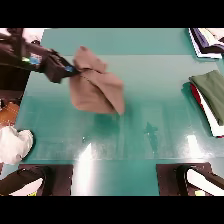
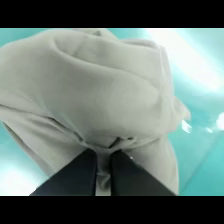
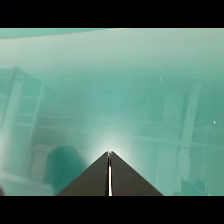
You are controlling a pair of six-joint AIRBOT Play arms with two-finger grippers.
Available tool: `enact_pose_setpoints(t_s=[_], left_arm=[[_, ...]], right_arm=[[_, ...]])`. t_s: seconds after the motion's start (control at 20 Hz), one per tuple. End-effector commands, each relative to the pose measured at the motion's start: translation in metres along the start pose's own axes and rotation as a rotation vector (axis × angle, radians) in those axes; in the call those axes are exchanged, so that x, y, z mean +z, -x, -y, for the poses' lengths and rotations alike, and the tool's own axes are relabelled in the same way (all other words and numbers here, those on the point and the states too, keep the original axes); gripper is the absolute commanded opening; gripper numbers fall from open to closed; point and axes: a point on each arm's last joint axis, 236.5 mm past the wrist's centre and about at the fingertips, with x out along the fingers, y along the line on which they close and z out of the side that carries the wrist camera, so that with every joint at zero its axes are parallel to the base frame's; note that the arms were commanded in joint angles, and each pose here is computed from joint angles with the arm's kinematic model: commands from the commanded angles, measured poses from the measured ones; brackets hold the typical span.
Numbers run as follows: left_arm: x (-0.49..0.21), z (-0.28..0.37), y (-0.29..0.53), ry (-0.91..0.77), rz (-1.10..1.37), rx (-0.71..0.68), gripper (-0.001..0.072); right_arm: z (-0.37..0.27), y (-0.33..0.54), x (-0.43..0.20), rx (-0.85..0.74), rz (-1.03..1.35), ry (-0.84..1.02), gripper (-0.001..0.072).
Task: Fold the shirts.
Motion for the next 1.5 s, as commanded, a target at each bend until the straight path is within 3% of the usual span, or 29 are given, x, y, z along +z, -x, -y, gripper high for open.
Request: enact_pose_setpoints(t_s=[0.0, 0.15, 0.2, 0.25, 0.3, 0.5, 0.65, 0.95, 1.1, 1.45], left_arm=[[-0.006, 0.037, -0.055, -0.070, -0.091, -0.128, 0.0031], [-0.038, 0.007, -0.117, -0.025, -0.244, -0.114, 0.0033], [-0.052, -0.012, -0.128, -0.021, -0.300, -0.058, 0.0128], [-0.061, -0.032, -0.129, 0.004, -0.337, 0.009, 0.0413], [-0.068, -0.050, -0.124, 0.053, -0.363, 0.068, 0.0540], [-0.093, -0.075, -0.096, 0.282, -0.418, 0.069, 0.0539], [-0.113, -0.052, -0.117, 0.401, -0.372, -0.023, 0.0539], [-0.223, 0.000, -0.171, 0.679, -0.392, -0.111, 0.0540], [-0.246, -0.001, -0.190, 0.818, -0.342, -0.096, 0.0540], [-0.243, -0.022, -0.201, 0.834, -0.246, -0.032, 0.0539]], right_arm=[[-0.003, 0.003, -0.004, 0.005, -0.019, 0.004, 0.0015], [-0.003, 0.003, -0.015, 0.006, -0.062, 0.004, 0.0015], [-0.003, 0.004, -0.018, 0.006, -0.075, 0.004, 0.0015], [-0.003, 0.004, -0.020, 0.006, -0.084, 0.004, 0.0015], [-0.003, 0.004, -0.021, 0.006, -0.090, 0.004, 0.0015], [-0.002, 0.003, -0.020, 0.005, -0.085, 0.004, 0.0015], [-0.002, 0.003, -0.018, 0.004, -0.079, 0.004, 0.0015], [-0.001, 0.003, -0.016, -0.002, -0.071, 0.004, 0.0015], [-0.001, 0.003, -0.017, -0.002, -0.071, 0.004, 0.0015], [-0.001, 0.003, -0.017, -0.002, -0.073, 0.003, 0.0015]])
